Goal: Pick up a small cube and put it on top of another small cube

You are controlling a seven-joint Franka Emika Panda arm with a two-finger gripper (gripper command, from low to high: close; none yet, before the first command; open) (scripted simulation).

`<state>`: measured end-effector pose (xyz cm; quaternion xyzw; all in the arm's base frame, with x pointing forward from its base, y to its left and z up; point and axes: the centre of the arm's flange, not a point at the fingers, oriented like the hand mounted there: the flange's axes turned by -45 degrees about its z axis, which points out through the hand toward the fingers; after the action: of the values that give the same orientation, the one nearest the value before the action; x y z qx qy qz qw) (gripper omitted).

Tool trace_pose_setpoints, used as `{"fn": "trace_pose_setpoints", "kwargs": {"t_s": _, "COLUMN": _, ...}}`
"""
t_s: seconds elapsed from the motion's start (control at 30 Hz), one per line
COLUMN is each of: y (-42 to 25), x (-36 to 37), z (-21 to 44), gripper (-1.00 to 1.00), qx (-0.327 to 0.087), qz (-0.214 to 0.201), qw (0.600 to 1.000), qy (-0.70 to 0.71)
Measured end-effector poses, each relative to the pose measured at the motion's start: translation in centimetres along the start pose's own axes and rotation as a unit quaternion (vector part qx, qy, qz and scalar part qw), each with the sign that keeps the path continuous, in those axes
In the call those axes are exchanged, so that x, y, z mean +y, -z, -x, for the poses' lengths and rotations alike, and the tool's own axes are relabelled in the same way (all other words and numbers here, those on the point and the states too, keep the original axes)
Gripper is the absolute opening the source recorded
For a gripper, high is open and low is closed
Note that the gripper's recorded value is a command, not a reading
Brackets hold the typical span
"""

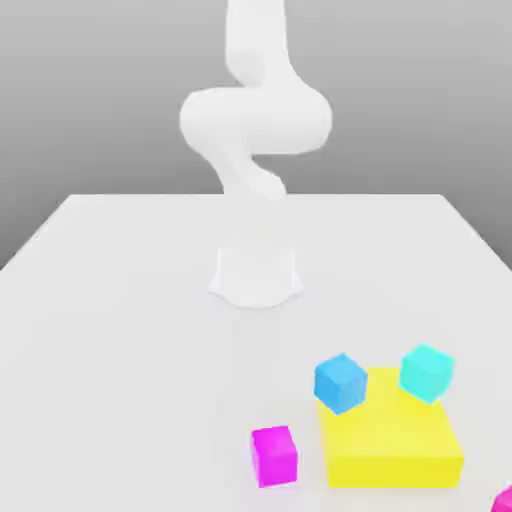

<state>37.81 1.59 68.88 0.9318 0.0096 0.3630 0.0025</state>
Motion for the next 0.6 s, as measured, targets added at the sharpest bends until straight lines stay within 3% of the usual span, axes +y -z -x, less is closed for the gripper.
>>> {"fn": "trace_pose_setpoints", "kwargs": {"t_s": 0.3, "y": -14.2, "x": -6.8, "z": -0.4, "gripper": 0.00, "qx": -0.101, "qz": -0.013, "qw": 0.992, "qy": 0.067}}
{"fn": "trace_pose_setpoints", "kwargs": {"t_s": 0.6, "y": -27.6, "x": -15.0, "z": 4.1, "gripper": 0.00, "qx": -0.196, "qz": -0.038, "qw": 0.970, "qy": 0.138}}
